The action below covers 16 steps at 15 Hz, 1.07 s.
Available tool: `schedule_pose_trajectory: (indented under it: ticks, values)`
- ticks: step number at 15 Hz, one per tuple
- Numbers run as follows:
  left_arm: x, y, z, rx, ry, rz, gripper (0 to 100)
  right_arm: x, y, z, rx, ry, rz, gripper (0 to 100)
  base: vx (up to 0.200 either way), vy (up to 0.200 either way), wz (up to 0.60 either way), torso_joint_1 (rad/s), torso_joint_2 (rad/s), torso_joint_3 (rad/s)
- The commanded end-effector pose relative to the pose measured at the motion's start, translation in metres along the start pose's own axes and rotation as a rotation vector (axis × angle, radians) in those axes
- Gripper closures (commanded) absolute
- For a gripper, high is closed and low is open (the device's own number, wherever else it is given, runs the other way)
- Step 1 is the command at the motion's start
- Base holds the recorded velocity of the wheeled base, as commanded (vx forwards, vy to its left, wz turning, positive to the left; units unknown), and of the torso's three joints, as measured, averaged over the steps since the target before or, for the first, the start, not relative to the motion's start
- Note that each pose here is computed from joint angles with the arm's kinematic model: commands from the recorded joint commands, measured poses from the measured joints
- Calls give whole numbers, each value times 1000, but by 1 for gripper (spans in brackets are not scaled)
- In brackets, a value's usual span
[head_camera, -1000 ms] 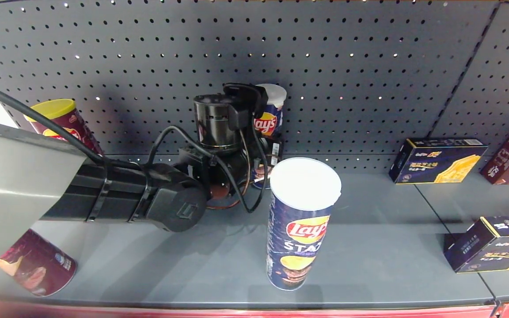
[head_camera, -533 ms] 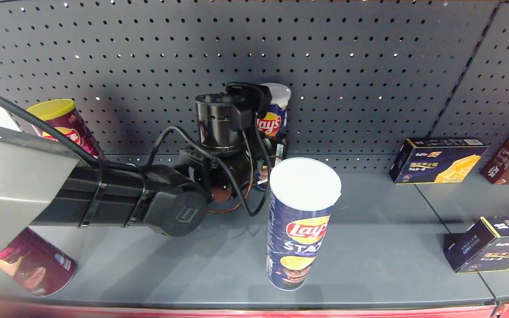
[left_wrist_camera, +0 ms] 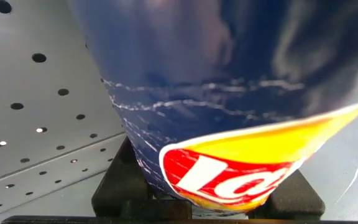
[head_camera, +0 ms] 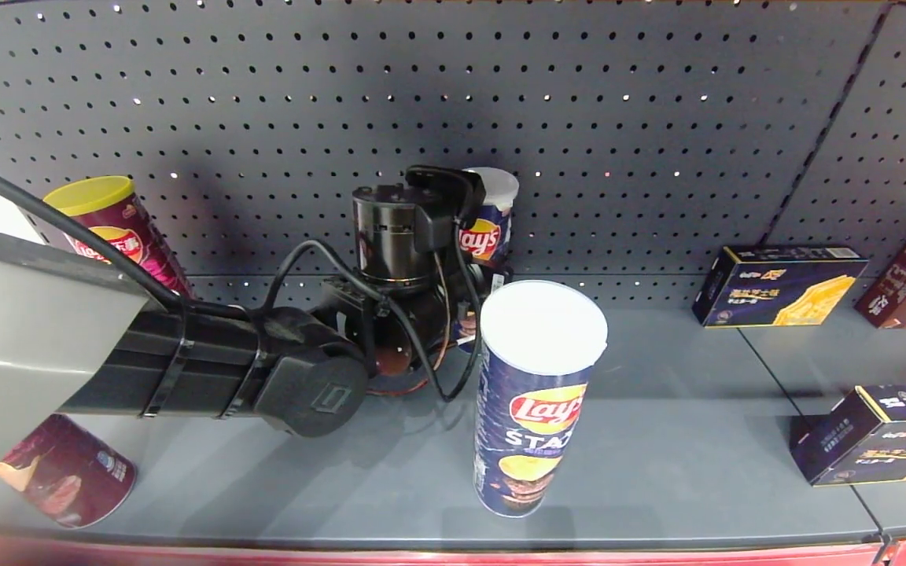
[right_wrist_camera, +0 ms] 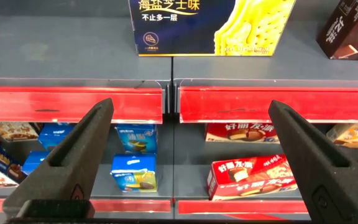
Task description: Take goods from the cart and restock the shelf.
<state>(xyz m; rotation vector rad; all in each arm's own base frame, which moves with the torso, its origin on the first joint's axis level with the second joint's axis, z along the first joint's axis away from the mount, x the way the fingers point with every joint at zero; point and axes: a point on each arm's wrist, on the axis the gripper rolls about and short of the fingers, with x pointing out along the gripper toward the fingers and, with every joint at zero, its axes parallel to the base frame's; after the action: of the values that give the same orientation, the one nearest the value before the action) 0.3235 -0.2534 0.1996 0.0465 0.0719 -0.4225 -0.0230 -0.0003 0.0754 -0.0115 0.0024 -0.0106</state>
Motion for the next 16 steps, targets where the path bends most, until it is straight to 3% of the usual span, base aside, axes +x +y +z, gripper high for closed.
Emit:
schedule_pose_trajectory:
  ticks: [1, 2, 3, 9, 12, 16]
  values:
    - [-1, 0, -3, 3, 11, 0, 100, 0, 0, 0, -1, -1, 0, 0, 0, 0, 0, 0, 0, 0]
    - [-1, 0, -3, 3, 11, 2, 100, 0, 0, 0, -1, 2, 0, 0, 0, 0, 0, 0, 0, 0]
    - [-1, 0, -4, 5, 14, 0, 0, 0, 0, 0, -1, 2, 0, 0, 0, 0, 0, 0, 0, 0]
    - [-12, 1, 4, 3, -2, -1, 0, 0, 0, 0, -1, -1, 0, 0, 0, 0, 0, 0, 0, 0]
    - [-44, 9, 4, 11, 27, -4, 0, 0, 0, 0, -1, 1, 0, 0, 0, 0, 0, 0, 0, 0]
    - [-82, 20, 10, 13, 26, -4, 0, 0, 0, 0, -1, 1, 0, 0, 0, 0, 0, 0, 0, 0]
